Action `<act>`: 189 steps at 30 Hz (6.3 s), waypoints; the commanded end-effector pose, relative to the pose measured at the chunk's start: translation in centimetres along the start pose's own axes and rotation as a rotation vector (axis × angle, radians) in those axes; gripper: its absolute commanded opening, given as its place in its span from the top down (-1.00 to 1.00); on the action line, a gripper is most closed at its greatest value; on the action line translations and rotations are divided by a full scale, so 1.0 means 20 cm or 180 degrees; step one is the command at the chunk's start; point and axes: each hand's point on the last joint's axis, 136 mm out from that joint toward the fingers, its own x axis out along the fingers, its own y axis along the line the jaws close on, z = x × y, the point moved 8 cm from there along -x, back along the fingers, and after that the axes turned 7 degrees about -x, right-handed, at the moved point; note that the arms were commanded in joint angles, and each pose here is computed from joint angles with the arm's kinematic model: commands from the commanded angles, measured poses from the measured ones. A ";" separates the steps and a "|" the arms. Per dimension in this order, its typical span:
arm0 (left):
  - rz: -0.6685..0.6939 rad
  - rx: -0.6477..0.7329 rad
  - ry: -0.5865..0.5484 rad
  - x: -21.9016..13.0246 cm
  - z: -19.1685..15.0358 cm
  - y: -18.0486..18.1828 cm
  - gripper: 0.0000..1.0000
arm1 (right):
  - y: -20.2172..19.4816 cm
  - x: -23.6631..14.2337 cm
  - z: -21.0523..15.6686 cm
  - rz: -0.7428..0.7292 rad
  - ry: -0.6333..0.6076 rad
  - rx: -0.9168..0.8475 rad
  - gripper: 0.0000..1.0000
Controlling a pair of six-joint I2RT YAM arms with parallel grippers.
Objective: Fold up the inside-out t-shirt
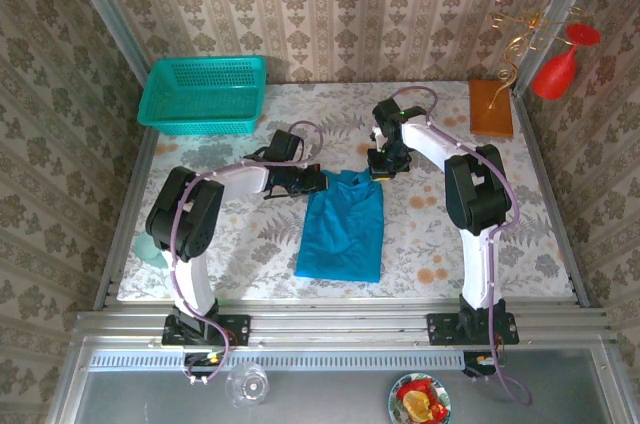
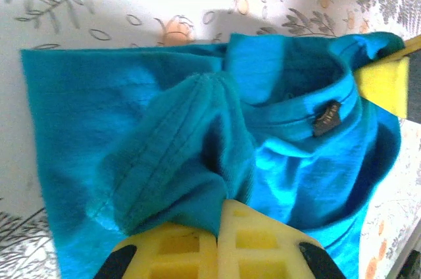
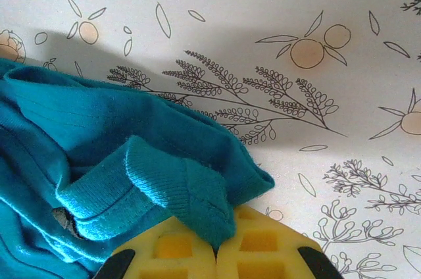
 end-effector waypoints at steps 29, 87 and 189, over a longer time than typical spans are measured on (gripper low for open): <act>0.1291 0.0487 0.0074 0.11 0.15 0.13 0.24 | 0.05 -0.02 -0.06 -0.0038 0.0149 -0.0004 1.00; -0.0422 0.1239 -0.1369 -0.55 0.57 -0.41 1.00 | 0.02 -0.98 0.27 -0.0004 -0.2500 0.0038 1.00; 0.0710 -0.0128 0.0615 -0.14 -0.49 0.37 0.94 | 0.39 0.26 -0.56 0.0783 0.0268 0.0531 0.26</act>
